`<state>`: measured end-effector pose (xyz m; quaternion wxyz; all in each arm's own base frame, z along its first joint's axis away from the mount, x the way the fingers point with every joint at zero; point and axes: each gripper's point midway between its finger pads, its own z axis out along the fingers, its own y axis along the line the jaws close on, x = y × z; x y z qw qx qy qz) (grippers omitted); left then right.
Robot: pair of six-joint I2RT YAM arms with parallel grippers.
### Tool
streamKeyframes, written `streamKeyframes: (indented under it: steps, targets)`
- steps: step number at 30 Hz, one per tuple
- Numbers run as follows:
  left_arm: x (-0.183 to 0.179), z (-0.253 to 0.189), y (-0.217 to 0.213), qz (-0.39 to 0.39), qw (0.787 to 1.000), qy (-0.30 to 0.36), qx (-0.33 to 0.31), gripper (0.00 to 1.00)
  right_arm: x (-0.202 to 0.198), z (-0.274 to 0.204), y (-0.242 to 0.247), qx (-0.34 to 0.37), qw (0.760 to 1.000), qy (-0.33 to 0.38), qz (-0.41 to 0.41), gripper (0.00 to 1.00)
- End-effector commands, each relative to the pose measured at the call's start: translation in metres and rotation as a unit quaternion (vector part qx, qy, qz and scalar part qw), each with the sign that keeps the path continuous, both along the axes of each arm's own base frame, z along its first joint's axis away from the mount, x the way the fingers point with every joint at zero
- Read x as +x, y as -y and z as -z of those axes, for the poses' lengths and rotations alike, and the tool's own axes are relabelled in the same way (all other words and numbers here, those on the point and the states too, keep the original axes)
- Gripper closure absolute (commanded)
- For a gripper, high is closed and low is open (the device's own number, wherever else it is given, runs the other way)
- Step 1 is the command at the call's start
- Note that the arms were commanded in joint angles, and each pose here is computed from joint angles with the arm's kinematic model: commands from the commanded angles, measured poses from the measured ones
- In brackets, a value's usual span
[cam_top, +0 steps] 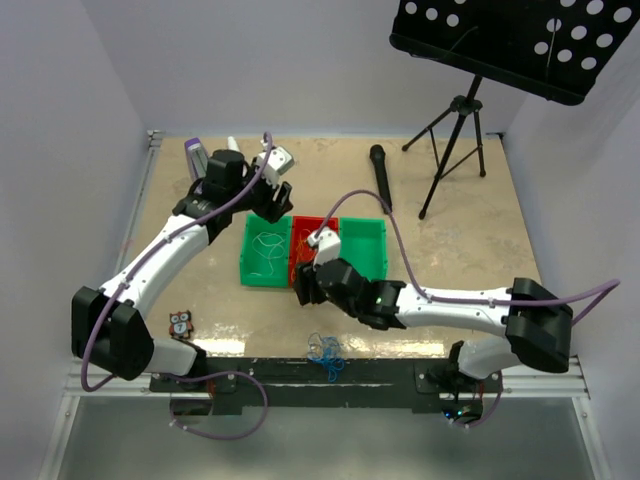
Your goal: Untangle the cables
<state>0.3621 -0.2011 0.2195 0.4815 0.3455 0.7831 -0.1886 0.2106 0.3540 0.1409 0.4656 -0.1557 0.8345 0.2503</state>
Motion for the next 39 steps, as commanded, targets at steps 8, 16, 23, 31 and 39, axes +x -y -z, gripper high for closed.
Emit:
streamKeyframes:
  steps: [8,16,23,31,39]
  targets:
    - [0.015,-0.036,-0.012,-0.017,0.999,0.008,-0.047,0.36,-0.033,0.024,-0.032,-0.039,0.994,0.026,-0.101,0.43]
    - [0.013,-0.036,-0.017,-0.018,0.998,0.005,-0.054,0.36,-0.039,0.063,-0.044,-0.085,0.99,0.018,-0.108,0.44]
    - [0.013,-0.036,-0.018,-0.02,0.998,0.006,-0.059,0.36,-0.035,0.081,-0.047,-0.104,0.99,0.017,-0.092,0.55]
    - [0.011,-0.039,-0.02,-0.02,0.998,0.01,-0.06,0.36,-0.022,0.004,-0.044,-0.044,0.995,0.07,-0.053,1.0]
    - [0.008,-0.039,-0.018,-0.018,0.997,0.005,-0.069,0.36,0.015,-0.05,-0.033,-0.02,0.993,0.109,-0.032,1.0]
